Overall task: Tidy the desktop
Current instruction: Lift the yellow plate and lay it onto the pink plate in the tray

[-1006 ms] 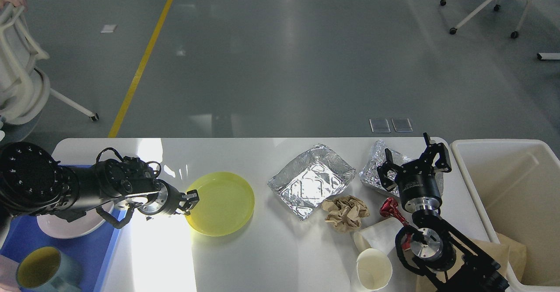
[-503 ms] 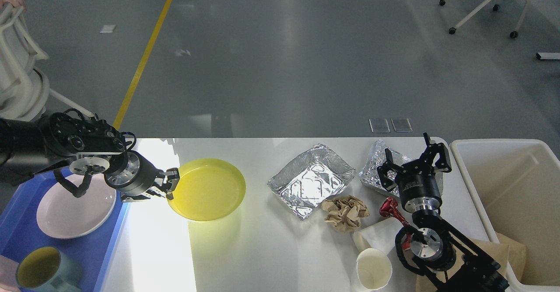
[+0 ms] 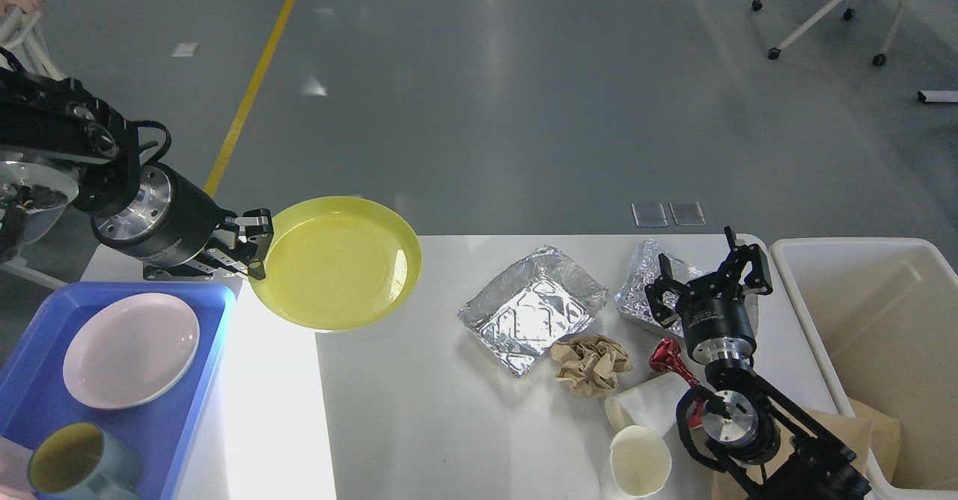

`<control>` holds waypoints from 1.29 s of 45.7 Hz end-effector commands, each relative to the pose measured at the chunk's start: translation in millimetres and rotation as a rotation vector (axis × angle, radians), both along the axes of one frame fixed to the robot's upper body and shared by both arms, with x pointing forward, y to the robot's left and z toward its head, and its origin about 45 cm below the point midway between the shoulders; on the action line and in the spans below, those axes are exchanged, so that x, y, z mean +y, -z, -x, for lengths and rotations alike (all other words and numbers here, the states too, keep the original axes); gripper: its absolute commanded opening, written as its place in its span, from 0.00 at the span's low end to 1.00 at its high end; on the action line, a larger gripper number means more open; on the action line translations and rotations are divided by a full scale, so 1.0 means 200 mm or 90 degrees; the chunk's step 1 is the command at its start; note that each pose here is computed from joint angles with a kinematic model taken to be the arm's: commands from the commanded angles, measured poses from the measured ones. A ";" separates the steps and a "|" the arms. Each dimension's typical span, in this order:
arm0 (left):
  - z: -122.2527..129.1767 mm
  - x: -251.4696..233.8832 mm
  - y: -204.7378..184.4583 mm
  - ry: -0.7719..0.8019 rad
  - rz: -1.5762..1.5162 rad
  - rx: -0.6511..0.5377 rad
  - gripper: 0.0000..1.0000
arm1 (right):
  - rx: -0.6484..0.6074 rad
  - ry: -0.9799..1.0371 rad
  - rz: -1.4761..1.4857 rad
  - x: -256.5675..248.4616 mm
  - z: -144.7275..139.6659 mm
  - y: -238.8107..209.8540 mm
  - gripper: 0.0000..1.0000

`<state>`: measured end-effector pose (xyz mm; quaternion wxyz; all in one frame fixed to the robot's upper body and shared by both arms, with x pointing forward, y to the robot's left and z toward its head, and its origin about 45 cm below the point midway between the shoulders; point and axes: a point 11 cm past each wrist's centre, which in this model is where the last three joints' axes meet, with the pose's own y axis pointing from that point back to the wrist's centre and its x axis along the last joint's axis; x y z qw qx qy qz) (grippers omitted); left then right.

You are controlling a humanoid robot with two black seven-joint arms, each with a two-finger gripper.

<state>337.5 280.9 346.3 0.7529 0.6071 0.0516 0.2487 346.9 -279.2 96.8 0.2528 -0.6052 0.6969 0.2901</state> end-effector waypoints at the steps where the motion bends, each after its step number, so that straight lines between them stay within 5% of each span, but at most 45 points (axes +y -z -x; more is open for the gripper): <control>1: 0.03 -0.03 -0.18 -0.037 0.029 -0.023 0.00 | 0.000 0.000 0.000 0.00 0.00 0.00 1.00; 15: 0.06 0.01 -0.24 -0.061 0.076 -0.005 0.00 | 0.000 0.000 0.000 0.00 0.00 0.00 1.00; 28: 0.05 0.48 -0.19 -0.197 0.062 -0.019 0.00 | 0.000 0.001 0.000 0.00 0.00 0.00 1.00; 45: 0.16 1.33 0.17 -0.386 0.023 -0.049 0.00 | 0.001 0.001 -0.001 0.00 0.00 0.00 1.00; 59: 0.27 1.56 0.62 -0.444 -0.028 -0.014 0.00 | 0.000 0.000 0.000 0.00 0.00 0.00 1.00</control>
